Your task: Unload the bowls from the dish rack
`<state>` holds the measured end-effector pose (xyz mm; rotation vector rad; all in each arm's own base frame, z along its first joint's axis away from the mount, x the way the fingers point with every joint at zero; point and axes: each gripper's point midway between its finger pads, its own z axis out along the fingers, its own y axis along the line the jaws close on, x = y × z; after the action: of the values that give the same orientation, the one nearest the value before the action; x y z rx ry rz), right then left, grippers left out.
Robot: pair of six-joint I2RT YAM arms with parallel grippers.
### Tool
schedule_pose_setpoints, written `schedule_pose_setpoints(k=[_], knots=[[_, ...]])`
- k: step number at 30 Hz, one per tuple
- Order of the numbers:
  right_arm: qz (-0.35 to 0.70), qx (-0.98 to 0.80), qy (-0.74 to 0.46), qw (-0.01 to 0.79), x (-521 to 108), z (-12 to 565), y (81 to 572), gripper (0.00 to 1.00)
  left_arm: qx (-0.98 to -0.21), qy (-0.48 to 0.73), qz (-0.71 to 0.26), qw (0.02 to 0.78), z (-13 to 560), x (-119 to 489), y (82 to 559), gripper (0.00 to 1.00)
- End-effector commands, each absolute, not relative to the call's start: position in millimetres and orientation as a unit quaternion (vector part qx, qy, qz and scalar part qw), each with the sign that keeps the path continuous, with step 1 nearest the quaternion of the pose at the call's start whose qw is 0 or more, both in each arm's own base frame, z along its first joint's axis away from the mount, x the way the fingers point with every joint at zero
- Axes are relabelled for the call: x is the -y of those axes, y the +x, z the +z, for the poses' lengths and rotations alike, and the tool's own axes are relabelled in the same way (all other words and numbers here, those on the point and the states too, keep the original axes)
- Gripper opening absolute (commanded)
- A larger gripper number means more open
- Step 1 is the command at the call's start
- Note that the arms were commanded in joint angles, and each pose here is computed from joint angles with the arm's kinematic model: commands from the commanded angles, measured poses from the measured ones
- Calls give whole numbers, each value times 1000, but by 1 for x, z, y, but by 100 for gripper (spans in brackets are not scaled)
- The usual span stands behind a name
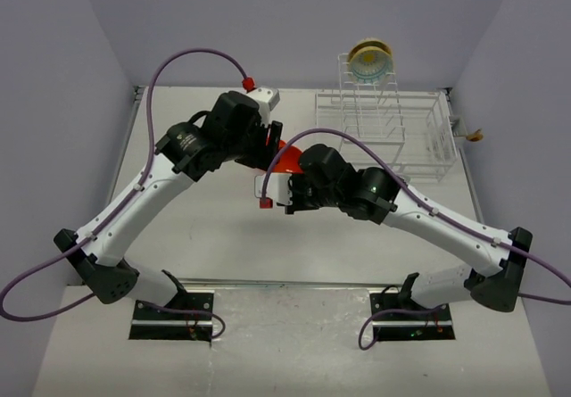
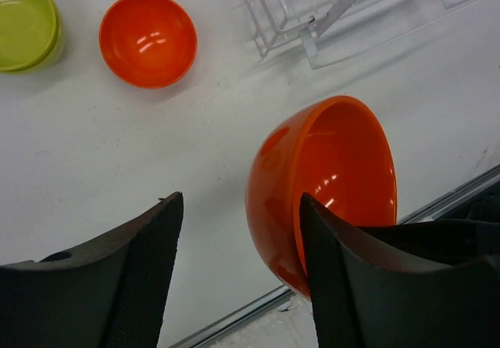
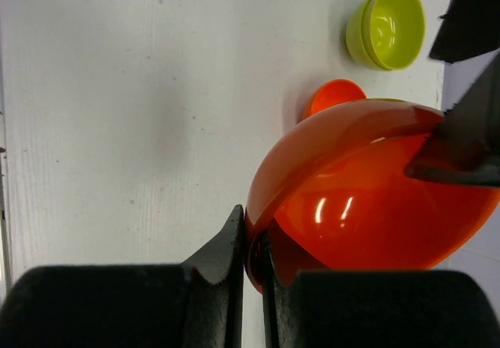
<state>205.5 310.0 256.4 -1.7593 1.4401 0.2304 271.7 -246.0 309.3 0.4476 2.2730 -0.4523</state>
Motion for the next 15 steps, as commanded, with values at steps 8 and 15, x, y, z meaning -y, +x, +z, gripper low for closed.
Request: schedule_pose_setpoints(k=[8,15], knots=[[25,-574,-663,479,-323,292,240,0,-909,156,-90,376,282,227,284,1],[19,-584,-641,497,-323,287,246,33,-900,127,-68,411,286,223,301,0]])
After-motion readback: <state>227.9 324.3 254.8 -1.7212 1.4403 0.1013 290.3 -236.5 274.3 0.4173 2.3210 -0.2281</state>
